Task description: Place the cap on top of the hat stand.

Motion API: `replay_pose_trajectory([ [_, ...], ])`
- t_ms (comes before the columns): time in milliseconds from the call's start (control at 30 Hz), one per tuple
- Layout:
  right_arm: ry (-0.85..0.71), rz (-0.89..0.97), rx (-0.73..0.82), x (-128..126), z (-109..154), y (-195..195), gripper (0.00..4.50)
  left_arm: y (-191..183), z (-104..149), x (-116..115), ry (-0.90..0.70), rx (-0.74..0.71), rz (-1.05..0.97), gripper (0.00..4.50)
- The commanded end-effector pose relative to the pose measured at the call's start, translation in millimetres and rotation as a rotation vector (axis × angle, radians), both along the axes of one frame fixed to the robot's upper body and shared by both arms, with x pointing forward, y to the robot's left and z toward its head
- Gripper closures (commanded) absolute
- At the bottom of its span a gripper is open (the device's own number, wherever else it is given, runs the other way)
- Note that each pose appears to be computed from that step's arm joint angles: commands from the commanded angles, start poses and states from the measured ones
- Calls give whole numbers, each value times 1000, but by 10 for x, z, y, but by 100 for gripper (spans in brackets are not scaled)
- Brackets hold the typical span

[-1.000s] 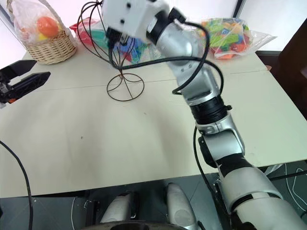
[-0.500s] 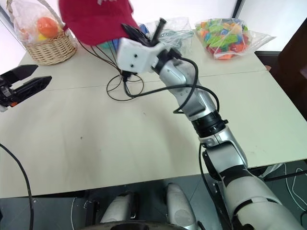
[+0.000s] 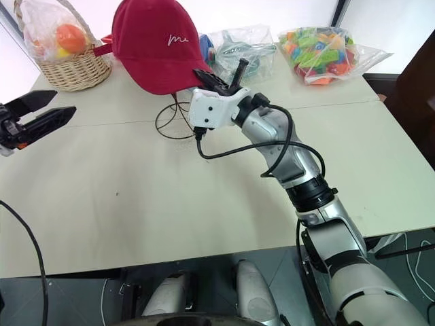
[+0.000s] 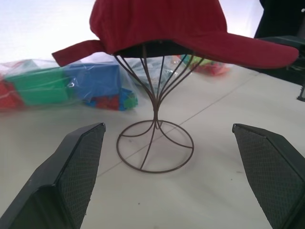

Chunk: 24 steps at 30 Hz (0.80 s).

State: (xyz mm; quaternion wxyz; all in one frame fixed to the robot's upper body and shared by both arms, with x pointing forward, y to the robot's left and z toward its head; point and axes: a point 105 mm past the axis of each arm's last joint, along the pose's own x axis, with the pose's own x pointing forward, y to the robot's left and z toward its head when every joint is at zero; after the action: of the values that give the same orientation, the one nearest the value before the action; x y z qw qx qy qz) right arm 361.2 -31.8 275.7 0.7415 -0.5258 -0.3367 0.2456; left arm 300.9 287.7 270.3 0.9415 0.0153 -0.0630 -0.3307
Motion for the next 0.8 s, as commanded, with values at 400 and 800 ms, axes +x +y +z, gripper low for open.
replay_pose_trajectory([
  [400, 68, 24, -114, -158, -558, 80, 446, -9, 155, -23, -41, 28, -12, 0],
  [800, 8, 12, -163, -44, -489, 32, 415, -7, 134, -62, -35, 27, -5, 0],
])
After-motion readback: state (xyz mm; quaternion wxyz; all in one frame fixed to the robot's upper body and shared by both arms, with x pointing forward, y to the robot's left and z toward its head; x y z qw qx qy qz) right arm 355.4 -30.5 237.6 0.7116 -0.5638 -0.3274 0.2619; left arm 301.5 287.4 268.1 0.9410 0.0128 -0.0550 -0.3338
